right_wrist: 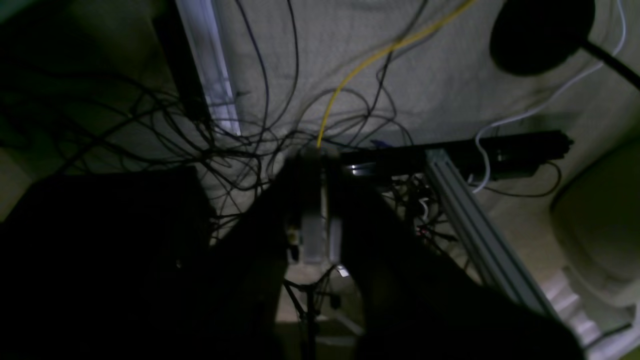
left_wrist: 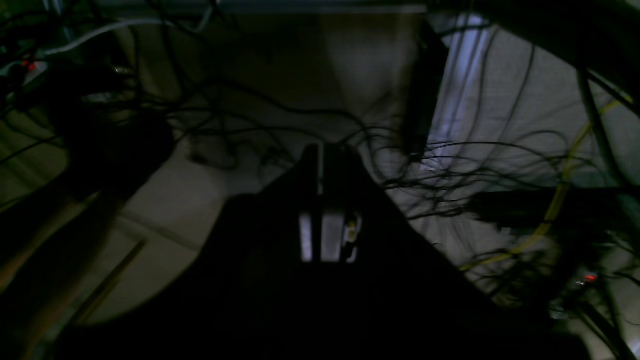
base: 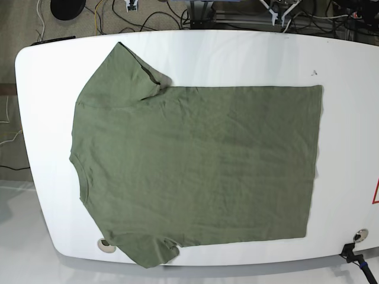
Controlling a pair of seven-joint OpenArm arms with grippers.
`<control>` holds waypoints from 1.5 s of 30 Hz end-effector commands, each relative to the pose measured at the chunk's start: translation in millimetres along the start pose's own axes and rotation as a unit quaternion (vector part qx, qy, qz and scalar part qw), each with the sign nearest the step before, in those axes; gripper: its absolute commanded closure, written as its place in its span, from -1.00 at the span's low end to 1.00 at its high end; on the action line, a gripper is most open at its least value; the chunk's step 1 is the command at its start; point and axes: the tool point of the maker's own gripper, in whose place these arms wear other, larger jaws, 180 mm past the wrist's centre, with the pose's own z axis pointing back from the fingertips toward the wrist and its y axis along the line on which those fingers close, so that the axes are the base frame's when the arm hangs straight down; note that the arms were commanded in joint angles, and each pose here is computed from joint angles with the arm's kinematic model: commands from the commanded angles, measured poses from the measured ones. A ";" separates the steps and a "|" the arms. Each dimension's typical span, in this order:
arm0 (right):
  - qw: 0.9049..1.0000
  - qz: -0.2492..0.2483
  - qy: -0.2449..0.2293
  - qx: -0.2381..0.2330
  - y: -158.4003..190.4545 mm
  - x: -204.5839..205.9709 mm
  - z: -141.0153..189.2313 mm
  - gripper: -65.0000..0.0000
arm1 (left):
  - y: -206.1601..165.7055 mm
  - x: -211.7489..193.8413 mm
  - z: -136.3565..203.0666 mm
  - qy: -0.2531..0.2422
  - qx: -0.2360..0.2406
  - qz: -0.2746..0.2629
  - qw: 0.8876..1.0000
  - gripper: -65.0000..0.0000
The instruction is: Fold the T-shirt properly
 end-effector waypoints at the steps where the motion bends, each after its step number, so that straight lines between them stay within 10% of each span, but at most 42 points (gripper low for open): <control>1: 1.000 -0.001 -0.002 0.003 -1.9 -7.3 1.0 0.98 | 3.1 -8.2 2.2 0.001 0.002 0.001 1.000 1.00; 31: 0.987 0.078 -0.131 -0.044 -72.9 -18.3 98.9 0.98 | 0.6 11.0 114.1 -0.167 -0.015 -0.049 0.985 1.00; 45: 0.956 0.083 -0.269 -0.080 -95.4 56.2 184.8 0.97 | -0.7 61.3 180.4 -0.264 -0.012 -0.078 0.961 1.00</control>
